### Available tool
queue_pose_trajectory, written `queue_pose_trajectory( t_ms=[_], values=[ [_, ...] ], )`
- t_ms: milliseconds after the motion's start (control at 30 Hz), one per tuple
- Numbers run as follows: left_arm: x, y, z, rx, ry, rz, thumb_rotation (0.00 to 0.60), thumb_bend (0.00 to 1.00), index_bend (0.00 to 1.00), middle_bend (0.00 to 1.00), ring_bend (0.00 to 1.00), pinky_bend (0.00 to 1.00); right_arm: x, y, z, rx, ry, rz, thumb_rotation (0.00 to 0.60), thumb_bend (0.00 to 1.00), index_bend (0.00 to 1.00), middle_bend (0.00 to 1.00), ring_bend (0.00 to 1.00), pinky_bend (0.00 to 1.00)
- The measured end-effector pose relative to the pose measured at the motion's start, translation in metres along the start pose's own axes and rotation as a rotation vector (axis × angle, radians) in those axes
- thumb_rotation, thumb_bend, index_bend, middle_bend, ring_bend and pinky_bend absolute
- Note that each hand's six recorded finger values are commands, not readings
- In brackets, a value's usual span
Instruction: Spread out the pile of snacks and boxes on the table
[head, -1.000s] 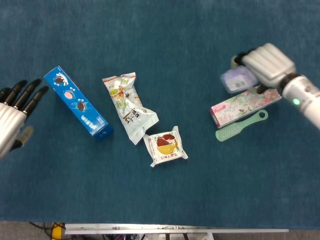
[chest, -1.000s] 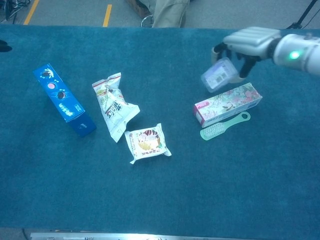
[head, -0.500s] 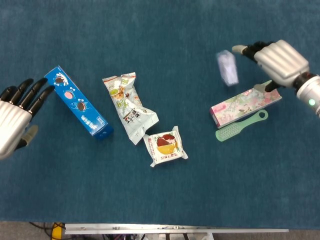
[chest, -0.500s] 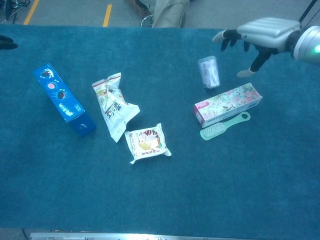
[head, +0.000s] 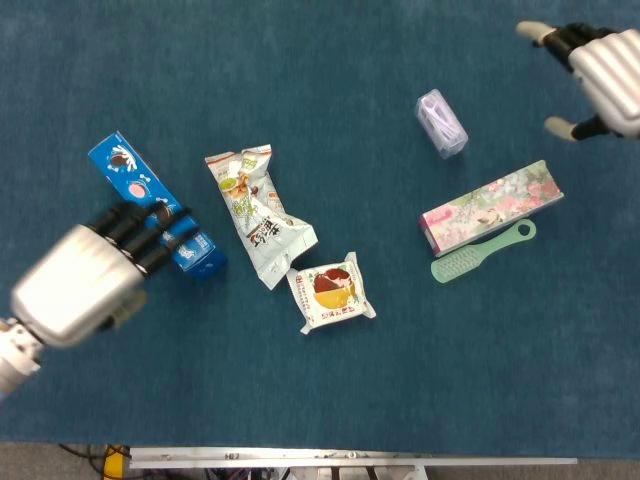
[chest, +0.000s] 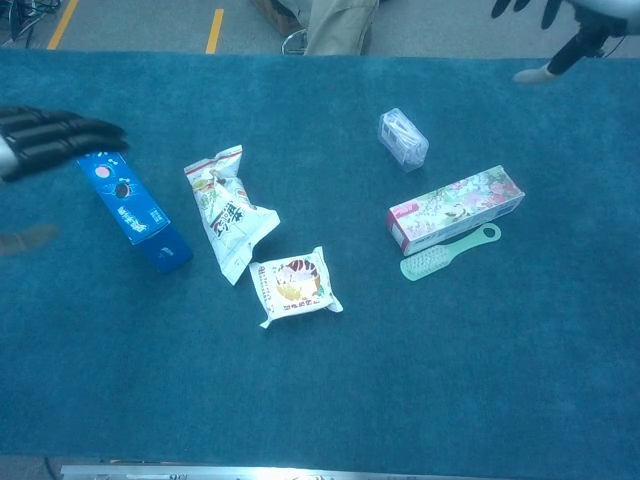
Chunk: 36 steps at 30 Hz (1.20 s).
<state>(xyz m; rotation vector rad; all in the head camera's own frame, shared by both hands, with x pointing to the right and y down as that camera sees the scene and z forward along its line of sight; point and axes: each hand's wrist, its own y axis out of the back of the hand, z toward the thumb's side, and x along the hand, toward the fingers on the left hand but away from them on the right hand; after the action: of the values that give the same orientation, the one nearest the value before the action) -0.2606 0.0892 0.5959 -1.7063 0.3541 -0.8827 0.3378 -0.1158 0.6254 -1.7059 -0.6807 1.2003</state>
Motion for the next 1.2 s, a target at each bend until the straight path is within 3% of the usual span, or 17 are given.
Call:
queue_pose_trajectory(
  t_ms=[600,933,1200],
  values=[
    [0.078,-0.033,0.1,0.02,-0.403,-0.112,0.6,0.36,0.0,0.06,0.07,0.17,0.007,-0.013,-0.035,-0.005,-0.091,0.022,0.6,0.16,0.12,0.26,0.23,0.37],
    [0.115,-0.053,0.112,0.033,-0.396,-0.2,0.6,0.36,0.0,0.01,0.01,0.15,0.005,-0.024,-0.047,-0.016,-0.116,0.04,0.6,0.16,0.12,0.26,0.23,0.37],
    [0.144,-0.063,0.131,0.043,-0.405,-0.233,0.6,0.41,0.0,0.0,0.0,0.13,0.005,-0.028,-0.055,-0.025,-0.128,0.048,0.6,0.16,0.12,0.26,0.23,0.37]
  ],
)
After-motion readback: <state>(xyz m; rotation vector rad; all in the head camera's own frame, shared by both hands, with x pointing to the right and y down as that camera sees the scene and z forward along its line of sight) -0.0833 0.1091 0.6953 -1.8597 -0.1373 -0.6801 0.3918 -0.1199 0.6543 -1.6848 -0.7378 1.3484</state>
